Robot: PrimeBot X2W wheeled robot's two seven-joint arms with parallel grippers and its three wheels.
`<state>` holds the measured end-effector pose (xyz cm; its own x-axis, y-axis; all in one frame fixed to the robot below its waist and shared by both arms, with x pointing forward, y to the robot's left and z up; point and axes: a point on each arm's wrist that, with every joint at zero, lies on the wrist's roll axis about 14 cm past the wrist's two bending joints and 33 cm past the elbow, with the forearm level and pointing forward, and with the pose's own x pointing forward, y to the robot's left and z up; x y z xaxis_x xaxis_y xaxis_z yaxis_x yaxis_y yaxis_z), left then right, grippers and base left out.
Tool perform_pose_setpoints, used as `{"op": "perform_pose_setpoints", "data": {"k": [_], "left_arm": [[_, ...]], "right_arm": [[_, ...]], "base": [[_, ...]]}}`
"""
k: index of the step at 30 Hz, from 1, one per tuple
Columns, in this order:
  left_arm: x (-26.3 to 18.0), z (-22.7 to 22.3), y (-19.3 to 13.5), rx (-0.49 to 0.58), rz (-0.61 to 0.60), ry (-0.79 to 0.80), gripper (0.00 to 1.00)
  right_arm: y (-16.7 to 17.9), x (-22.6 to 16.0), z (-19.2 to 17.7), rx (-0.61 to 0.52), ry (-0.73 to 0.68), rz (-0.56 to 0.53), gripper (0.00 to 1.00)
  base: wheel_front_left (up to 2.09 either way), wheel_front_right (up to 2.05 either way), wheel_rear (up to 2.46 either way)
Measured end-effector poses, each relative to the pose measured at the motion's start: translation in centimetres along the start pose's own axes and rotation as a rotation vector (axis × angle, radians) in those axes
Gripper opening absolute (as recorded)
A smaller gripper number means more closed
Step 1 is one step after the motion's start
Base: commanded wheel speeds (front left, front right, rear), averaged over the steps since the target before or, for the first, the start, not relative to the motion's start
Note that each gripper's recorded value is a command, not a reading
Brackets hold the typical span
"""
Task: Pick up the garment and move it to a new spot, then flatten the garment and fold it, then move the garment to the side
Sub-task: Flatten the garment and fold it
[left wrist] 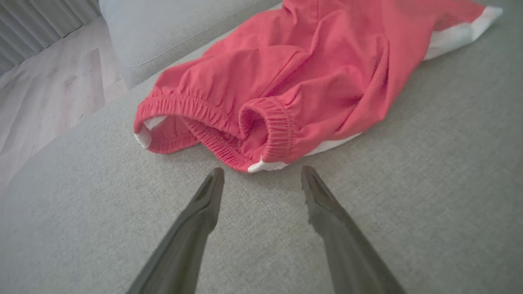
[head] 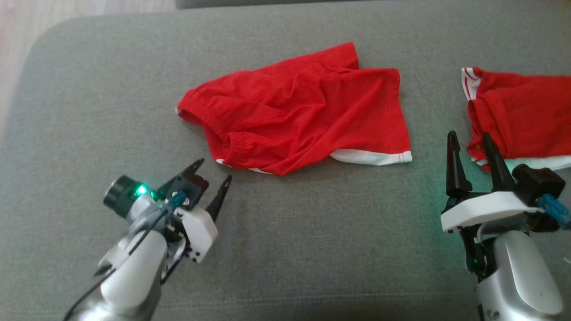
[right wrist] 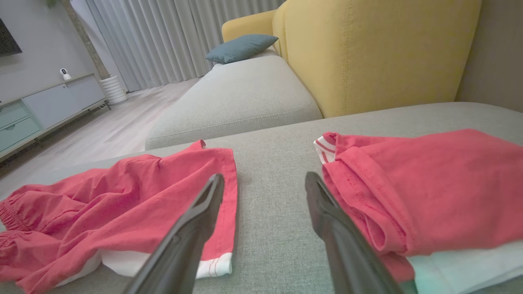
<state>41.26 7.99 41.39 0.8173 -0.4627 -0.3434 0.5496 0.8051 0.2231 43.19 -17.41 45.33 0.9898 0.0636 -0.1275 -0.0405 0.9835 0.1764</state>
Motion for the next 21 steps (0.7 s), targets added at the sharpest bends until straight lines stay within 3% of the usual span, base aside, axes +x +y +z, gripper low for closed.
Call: {"op": "perform_pose_setpoints", "data": {"k": [6, 18, 19, 20, 21], "left_arm": [[1.9, -1.1, 0.1, 0.077, -0.057, 0.049, 1.0], [3.9, -1.5, -0.2, 0.09, -0.107, 0.052, 0.98], [4.0, -1.6, -0.2, 0.084, -0.107, 0.056, 0.36], [4.0, -1.7, -0.2, 0.08, -0.107, 0.06, 0.0], [4.0, -1.7, -0.2, 0.076, -0.107, 0.062, 0.0]], "right_arm": [[-0.9, 0.0, -0.7, 0.008, 0.016, -0.024, 1.0], [-1.9, -0.1, -1.5, 0.014, 0.04, -0.051, 1.0], [-1.9, -0.1, -1.5, 0.014, 0.041, -0.051, 1.0], [-1.9, -0.1, -1.5, 0.014, 0.042, -0.051, 1.0], [-1.9, -0.1, -1.6, 0.015, 0.043, -0.05, 1.0]], "base": [[0.0, 0.0, 0.0], [0.0, 0.0, 0.0], [0.0, 0.0, 0.0], [0.0, 0.0, 0.0], [0.0, 0.0, 0.0]]}}
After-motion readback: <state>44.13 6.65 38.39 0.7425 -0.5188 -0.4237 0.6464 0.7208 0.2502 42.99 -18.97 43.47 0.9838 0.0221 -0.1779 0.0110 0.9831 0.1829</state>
